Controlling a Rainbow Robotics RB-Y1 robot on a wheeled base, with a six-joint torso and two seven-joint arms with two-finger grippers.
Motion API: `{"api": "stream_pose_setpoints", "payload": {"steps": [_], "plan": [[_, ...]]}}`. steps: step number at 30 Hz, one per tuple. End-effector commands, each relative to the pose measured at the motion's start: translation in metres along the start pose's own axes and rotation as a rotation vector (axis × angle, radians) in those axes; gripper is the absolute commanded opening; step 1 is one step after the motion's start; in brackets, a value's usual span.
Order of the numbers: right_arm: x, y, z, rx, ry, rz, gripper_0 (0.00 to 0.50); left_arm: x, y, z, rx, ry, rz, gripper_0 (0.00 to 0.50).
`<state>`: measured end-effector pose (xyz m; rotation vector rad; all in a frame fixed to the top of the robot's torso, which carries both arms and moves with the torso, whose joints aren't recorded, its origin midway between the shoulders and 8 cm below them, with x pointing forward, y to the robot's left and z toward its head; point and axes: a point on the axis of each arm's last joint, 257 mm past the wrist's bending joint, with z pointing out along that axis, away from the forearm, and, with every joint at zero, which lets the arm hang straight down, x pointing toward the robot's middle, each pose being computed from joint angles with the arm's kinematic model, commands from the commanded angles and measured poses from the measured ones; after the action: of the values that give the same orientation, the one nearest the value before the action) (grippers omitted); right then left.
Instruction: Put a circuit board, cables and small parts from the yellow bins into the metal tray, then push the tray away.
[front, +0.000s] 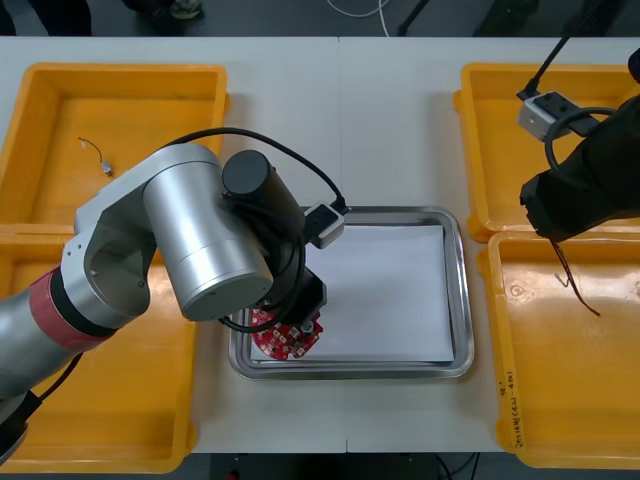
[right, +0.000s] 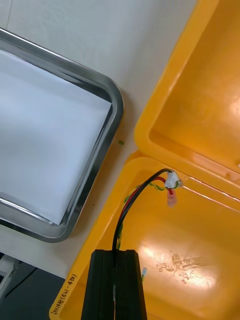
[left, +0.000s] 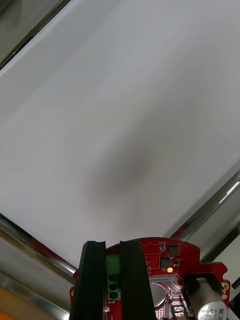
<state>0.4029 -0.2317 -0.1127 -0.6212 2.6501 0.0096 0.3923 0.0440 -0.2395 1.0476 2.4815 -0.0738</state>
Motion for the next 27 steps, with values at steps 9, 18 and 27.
{"api": "stream_pose_setpoints", "payload": {"steps": [9,18,27], "plan": [[-0.005,0.006,-0.021,0.036,-0.016,-0.114,0.000,-0.018,0.001,0.020,0.002,-0.033,0.017,0.001],[-0.001,0.010,-0.024,0.026,-0.009,-0.143,0.000,-0.014,0.002,0.031,0.000,-0.030,0.021,0.000],[0.002,0.015,-0.024,0.009,-0.001,-0.150,0.000,0.002,0.009,0.038,-0.017,0.006,0.025,0.000]]}}
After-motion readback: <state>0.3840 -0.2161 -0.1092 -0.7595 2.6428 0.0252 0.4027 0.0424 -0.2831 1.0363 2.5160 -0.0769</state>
